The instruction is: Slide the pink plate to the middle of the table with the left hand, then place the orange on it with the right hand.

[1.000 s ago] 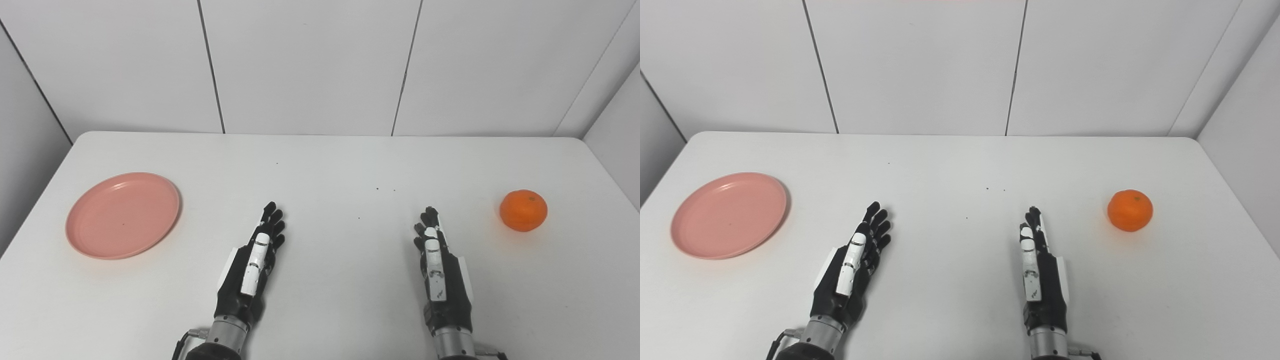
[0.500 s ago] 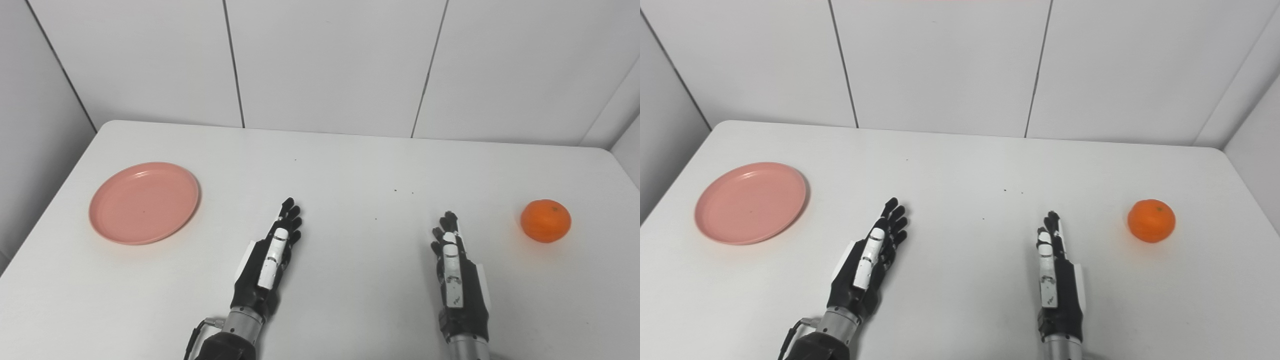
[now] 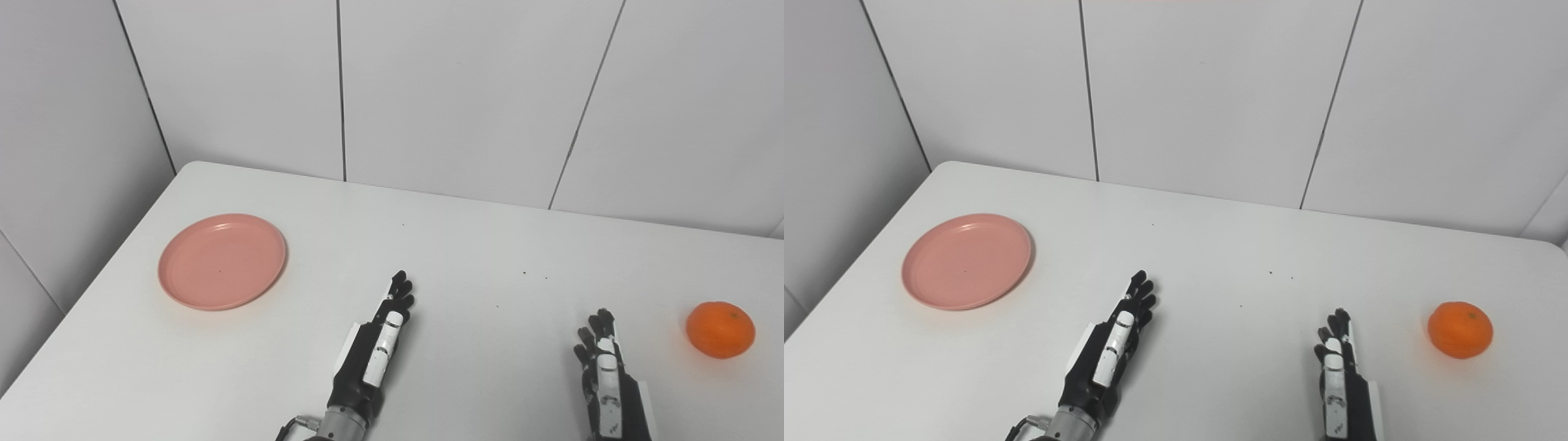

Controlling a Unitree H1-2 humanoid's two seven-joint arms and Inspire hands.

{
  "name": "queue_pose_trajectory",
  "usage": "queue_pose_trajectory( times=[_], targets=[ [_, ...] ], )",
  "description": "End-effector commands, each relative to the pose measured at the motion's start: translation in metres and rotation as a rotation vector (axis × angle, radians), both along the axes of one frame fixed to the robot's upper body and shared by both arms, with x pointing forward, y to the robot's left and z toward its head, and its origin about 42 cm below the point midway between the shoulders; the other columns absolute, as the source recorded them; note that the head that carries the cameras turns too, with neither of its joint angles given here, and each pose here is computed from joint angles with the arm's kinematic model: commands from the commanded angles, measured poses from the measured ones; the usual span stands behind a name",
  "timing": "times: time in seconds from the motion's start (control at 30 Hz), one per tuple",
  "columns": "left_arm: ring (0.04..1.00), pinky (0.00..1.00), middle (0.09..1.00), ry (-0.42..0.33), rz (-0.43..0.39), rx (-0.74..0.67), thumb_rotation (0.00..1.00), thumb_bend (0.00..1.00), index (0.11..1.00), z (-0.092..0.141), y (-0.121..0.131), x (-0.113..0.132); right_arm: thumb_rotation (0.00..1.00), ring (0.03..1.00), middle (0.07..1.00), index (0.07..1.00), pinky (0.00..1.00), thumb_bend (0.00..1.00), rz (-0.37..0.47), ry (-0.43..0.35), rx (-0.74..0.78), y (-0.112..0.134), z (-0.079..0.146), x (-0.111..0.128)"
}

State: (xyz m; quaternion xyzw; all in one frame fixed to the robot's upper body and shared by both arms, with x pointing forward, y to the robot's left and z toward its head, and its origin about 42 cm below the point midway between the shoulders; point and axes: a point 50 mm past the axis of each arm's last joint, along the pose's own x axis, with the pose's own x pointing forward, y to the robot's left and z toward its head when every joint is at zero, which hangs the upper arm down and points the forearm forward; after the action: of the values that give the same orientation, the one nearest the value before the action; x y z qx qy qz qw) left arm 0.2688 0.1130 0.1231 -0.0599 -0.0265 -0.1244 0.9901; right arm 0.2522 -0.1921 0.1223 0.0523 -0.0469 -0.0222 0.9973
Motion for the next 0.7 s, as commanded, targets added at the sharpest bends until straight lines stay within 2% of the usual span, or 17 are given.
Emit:
queue_pose_trajectory(
  times=[0.0,0.3,0.67],
  targets=[
    [0.987,0.98,1.000,-0.012,-0.020,-0.012,1.00,0.42,1.000,0.0030,-0.0109,-0.0004,1.00,0.964,0.979,0.988,0.98,0.24,0.003,-0.076,0.006,-0.0020,0.0087,0.0006],
    [0.980,0.98,0.994,-0.009,-0.009,-0.006,1.00,0.41,0.994,0.0004,-0.0133,-0.0019,1.00,0.964,0.980,0.988,0.99,0.20,0.010,-0.069,0.007,-0.0013,0.0102,-0.0006],
    [0.981,0.98,0.997,-0.012,-0.010,-0.007,1.00,0.41,0.997,0.0009,-0.0139,-0.0012,1.00,0.967,0.980,0.990,0.99,0.20,0.014,-0.068,-0.001,-0.0025,0.0101,-0.0016]
  ],
)
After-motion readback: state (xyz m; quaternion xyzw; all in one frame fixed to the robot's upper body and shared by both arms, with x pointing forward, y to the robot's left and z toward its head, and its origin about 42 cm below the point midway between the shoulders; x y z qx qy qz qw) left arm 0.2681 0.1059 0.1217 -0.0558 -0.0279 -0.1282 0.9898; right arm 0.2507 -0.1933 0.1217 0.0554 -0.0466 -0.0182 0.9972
